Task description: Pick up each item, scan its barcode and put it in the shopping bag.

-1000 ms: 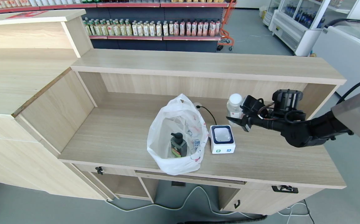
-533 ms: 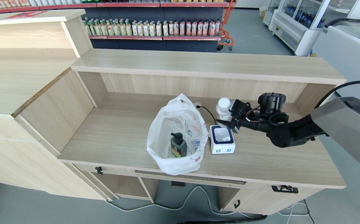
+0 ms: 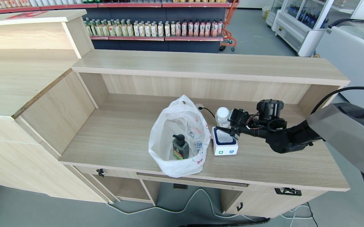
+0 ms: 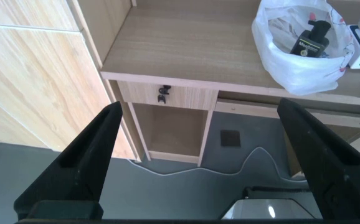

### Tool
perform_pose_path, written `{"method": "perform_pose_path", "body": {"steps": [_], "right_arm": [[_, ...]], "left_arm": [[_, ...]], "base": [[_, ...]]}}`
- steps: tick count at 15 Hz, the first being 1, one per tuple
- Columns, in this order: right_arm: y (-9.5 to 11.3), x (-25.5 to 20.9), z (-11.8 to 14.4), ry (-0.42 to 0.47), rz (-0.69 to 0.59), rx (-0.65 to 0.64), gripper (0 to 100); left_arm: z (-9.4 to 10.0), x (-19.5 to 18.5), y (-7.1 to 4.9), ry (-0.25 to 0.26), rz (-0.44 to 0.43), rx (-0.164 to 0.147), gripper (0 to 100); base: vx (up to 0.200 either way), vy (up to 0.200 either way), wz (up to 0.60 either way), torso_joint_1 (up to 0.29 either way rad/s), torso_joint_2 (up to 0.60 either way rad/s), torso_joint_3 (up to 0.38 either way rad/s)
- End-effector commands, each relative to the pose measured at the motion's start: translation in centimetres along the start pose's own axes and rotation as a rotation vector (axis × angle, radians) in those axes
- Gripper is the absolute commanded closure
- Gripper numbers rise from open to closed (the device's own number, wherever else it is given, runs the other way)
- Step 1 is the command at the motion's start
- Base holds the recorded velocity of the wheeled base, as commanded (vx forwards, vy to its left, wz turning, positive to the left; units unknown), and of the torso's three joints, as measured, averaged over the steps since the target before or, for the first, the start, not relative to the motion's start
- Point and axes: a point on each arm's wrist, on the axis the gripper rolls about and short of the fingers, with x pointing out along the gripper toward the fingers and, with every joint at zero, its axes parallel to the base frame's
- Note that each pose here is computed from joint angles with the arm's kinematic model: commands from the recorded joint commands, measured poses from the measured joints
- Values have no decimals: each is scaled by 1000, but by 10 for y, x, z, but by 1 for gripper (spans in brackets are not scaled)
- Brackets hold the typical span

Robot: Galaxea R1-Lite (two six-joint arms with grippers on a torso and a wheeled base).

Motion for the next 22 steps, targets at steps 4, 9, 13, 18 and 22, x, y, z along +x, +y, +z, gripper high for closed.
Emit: {"method": "perform_pose_path", "body": {"steps": [4, 9, 13, 18, 22], "right_arm": [[6, 2, -7, 14, 13, -25, 100], [8, 0, -10, 23, 19, -78, 100], [7, -1, -10, 25, 17, -80, 100], [-20, -11, 19, -16, -51, 31, 100], [-71, -49, 65, -63, -221, 307, 100]], "left_arm": [[0, 0, 0, 0, 0, 0, 0], [0, 0, 0, 0, 0, 0, 0], [0, 0, 0, 0, 0, 0, 0], [0, 0, 0, 0, 0, 0, 0], [0, 0, 0, -1, 0, 0, 0]], "base": [[0, 0, 0, 0, 0, 0], [0, 0, 0, 0, 0, 0], [0, 0, 0, 0, 0, 0], [0, 0, 0, 0, 0, 0], [0, 0, 0, 0, 0, 0]]}}
